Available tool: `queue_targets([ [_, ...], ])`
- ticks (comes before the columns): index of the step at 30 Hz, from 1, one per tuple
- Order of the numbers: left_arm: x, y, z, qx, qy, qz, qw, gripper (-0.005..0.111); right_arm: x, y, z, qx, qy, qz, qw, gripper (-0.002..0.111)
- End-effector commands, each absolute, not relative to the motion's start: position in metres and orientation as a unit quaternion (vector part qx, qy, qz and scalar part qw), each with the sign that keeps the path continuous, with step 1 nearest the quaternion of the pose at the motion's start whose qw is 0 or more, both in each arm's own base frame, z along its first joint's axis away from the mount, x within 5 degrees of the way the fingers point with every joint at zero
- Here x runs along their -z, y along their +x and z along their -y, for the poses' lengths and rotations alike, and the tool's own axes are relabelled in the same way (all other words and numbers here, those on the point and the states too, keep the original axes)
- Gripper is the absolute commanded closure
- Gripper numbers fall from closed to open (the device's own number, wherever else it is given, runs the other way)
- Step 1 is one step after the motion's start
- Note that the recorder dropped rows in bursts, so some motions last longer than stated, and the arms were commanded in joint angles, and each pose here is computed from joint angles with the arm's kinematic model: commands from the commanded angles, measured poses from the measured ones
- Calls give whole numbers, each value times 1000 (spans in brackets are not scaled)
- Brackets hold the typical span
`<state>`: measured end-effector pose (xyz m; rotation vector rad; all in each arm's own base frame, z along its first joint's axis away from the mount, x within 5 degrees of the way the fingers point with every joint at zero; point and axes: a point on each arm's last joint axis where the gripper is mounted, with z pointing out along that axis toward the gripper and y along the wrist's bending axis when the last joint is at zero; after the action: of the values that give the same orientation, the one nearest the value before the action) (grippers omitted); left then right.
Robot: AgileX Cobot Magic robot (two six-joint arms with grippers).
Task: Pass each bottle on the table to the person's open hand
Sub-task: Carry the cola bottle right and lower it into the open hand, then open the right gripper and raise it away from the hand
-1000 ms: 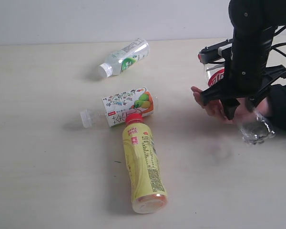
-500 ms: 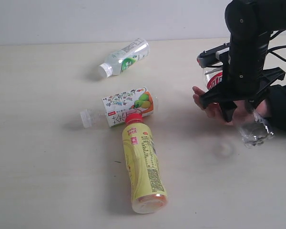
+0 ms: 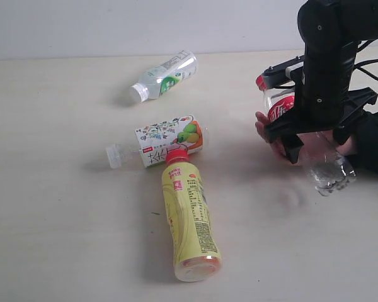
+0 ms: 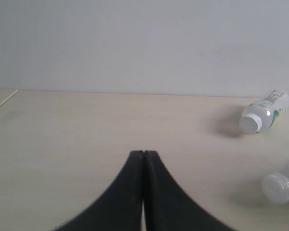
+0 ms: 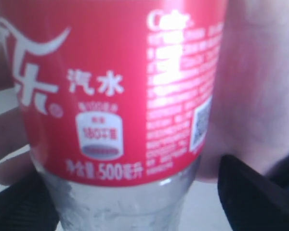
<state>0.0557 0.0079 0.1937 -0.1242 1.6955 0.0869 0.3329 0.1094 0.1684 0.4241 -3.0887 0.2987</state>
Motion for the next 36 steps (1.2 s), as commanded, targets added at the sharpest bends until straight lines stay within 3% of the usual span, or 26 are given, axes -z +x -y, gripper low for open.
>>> queue_targets([
  [1,-195,55,-8,-41,-54,-745,664,107,-170,336,-108,-97,134,986,-5,28],
  [9,-195,55,-8,-41,-54,-745,664,107,-187,335,-107,-92,137,986,-37,28],
  [25,-195,55,-8,-41,-54,-745,664,107,-274,306,-100,-53,169,973,-147,31],
  [29,-195,55,-8,-41,-54,-745,664,107,-312,284,-92,-46,170,965,-193,47],
  [36,-195,55,-8,-41,-54,-745,664,107,-374,217,-76,30,169,926,-335,99],
])
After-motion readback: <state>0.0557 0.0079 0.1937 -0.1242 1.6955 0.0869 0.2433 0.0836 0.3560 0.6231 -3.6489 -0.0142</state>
